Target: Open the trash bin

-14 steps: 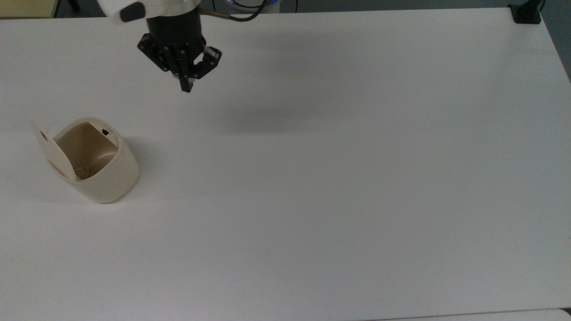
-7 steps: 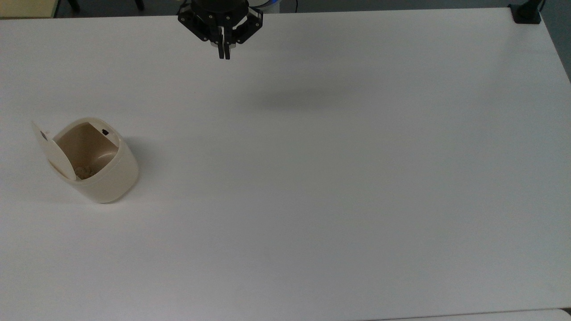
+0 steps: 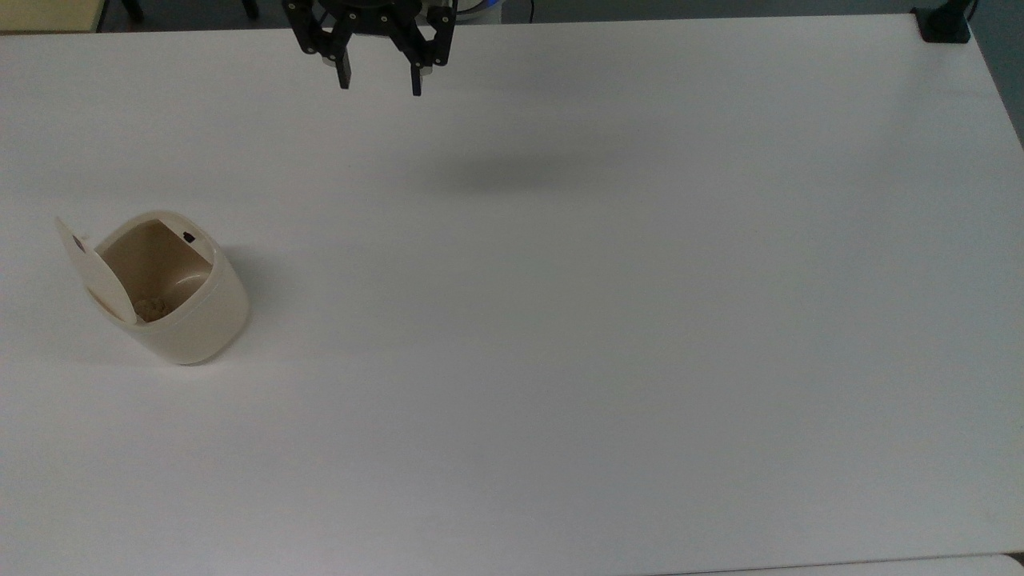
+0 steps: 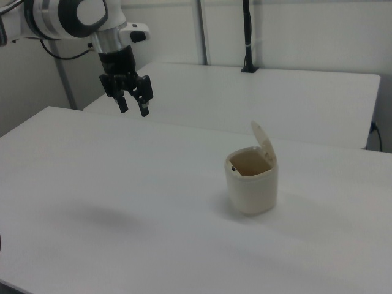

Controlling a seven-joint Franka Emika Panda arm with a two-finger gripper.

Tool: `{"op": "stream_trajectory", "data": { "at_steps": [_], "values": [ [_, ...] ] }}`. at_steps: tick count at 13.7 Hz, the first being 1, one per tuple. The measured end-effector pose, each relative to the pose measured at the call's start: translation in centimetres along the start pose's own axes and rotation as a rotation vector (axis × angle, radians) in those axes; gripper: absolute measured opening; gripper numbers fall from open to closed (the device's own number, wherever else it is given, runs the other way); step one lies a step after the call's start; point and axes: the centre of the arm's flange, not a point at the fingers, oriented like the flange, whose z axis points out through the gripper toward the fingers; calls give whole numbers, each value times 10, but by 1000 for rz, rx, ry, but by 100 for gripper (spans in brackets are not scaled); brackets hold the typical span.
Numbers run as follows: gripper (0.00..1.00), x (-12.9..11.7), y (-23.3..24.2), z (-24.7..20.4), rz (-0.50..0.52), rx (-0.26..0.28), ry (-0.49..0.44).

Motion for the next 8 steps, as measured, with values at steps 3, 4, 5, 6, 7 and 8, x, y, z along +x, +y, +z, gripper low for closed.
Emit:
{"op": "stream_trajectory", "data": {
  "at_steps": [3,4,5,6,7,8],
  "values": [
    [100,-3,10,-6,-1,3,10],
    [100,-3,9,-8,-2,5,11],
    [100,-5,9,-8,-3,7,5],
    [100,-5,9,-8,-3,8,-1],
    [100,-6,9,-8,-4,8,-5],
    [100,-6,8,-8,-6,9,-6]
  ]
}}
